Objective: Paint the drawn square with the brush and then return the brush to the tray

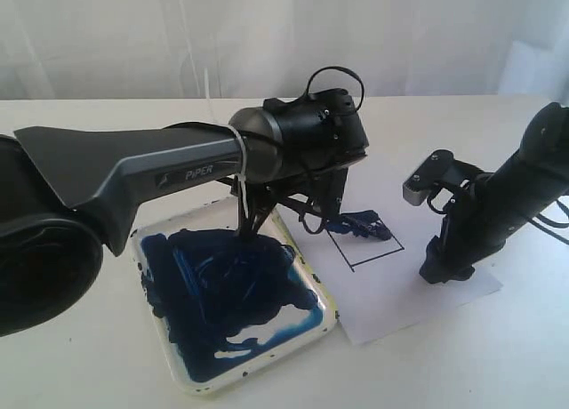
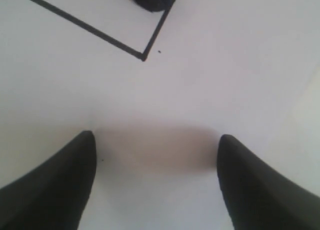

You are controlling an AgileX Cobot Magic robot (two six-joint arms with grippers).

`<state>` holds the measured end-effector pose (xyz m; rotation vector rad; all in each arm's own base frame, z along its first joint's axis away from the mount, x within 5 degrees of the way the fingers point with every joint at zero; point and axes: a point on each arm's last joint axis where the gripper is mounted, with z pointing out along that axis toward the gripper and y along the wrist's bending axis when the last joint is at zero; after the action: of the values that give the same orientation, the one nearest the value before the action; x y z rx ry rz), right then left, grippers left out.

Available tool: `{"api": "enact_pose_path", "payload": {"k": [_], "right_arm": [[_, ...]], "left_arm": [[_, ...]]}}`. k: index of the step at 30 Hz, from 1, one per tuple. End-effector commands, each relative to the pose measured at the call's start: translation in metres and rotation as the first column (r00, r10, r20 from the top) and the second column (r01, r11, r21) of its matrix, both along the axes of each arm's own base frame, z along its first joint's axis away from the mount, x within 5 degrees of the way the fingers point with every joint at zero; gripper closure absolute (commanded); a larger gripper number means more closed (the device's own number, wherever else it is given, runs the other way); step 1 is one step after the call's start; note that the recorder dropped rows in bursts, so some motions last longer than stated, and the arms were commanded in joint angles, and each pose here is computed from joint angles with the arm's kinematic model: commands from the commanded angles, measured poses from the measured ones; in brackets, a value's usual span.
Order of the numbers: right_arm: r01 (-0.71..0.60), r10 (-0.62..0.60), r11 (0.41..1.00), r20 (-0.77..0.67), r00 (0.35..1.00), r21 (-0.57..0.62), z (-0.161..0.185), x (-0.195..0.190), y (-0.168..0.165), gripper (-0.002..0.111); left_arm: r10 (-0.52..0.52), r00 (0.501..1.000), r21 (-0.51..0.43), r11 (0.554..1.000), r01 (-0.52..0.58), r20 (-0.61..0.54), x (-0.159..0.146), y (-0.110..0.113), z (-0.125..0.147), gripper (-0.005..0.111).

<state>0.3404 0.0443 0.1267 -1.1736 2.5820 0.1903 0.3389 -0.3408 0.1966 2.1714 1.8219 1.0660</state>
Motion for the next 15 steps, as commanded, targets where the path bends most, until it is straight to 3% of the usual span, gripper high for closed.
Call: {"api": "enact_pose_path", "payload": {"k": [1,15], "right_arm": [[-0.009,0.009,1.0,-0.024,1.0,-0.011,-0.0085,-0.0014,-0.0009,0.044],[-0.008,0.008,1.0,-0.021,1.0,-0.012,-0.0084,-0.0011,-0.001,0.045]], "left_arm": [[0.056,0.998,0.057,0.997,-0.054,-0.034,-0.0069,0.0058,0.0044,0.107],[0.043,0.994,0.035,0.999,-0.04,-0.105,-0.0119,0.003,0.0003,0.107]]}}
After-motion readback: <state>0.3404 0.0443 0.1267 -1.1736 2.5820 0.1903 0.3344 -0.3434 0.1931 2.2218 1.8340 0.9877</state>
